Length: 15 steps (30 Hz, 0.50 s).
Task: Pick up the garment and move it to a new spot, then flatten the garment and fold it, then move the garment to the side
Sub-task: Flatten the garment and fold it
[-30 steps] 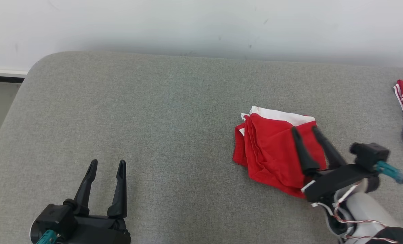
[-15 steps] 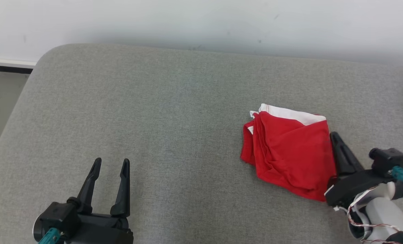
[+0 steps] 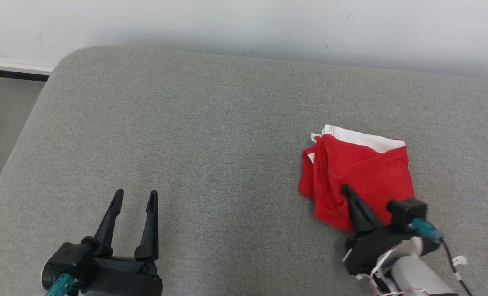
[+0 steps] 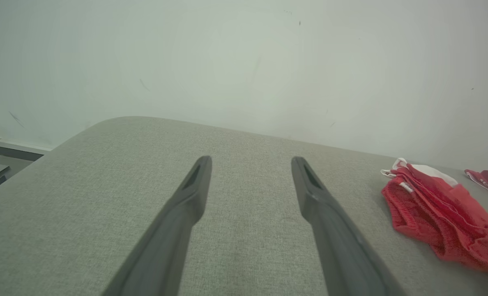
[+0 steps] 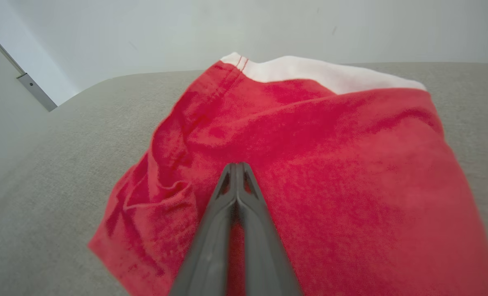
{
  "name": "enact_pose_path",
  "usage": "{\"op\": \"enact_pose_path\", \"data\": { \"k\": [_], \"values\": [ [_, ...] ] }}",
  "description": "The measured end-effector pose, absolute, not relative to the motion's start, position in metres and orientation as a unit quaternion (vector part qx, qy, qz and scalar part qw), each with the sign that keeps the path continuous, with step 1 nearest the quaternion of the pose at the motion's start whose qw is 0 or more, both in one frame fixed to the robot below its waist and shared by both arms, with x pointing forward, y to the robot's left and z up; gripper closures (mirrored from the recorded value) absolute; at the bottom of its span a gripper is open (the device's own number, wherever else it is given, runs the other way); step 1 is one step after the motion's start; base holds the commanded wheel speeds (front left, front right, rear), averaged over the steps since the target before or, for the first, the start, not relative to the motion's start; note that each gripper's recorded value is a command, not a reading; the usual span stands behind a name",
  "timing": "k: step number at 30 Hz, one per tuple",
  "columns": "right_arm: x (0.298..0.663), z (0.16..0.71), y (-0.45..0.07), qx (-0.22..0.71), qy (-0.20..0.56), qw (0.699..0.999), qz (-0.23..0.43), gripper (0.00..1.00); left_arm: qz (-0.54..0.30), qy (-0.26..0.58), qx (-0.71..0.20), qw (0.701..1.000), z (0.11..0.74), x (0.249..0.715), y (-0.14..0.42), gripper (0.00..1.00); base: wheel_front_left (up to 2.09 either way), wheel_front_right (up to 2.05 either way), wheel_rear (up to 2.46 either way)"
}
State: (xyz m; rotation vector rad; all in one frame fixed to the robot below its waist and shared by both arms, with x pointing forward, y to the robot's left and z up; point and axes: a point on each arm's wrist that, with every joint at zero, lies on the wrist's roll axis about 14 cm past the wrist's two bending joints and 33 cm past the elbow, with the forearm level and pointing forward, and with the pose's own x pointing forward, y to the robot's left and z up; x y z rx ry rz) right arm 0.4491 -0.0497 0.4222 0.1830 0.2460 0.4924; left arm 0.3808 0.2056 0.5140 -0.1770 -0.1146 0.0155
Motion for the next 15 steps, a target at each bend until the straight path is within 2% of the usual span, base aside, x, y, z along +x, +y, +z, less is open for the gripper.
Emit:
{"op": "enact_pose_path", "data": {
  "k": [9,15],
  "values": [
    [0.424,0.435,0.006,0.125,0.114,0.936,0.309,1.0,-0.001,-0.058,-0.091,0.994,0.514,0.384,0.199,0.0,0.0,0.0,0.0],
    [0.446,0.476,-0.018,0.143,0.046,0.949,0.276,1.0,-0.011,-0.06,-0.091,0.994,0.516,0.389,0.194,0.0,0.0,0.0,0.0]
  ]
}}
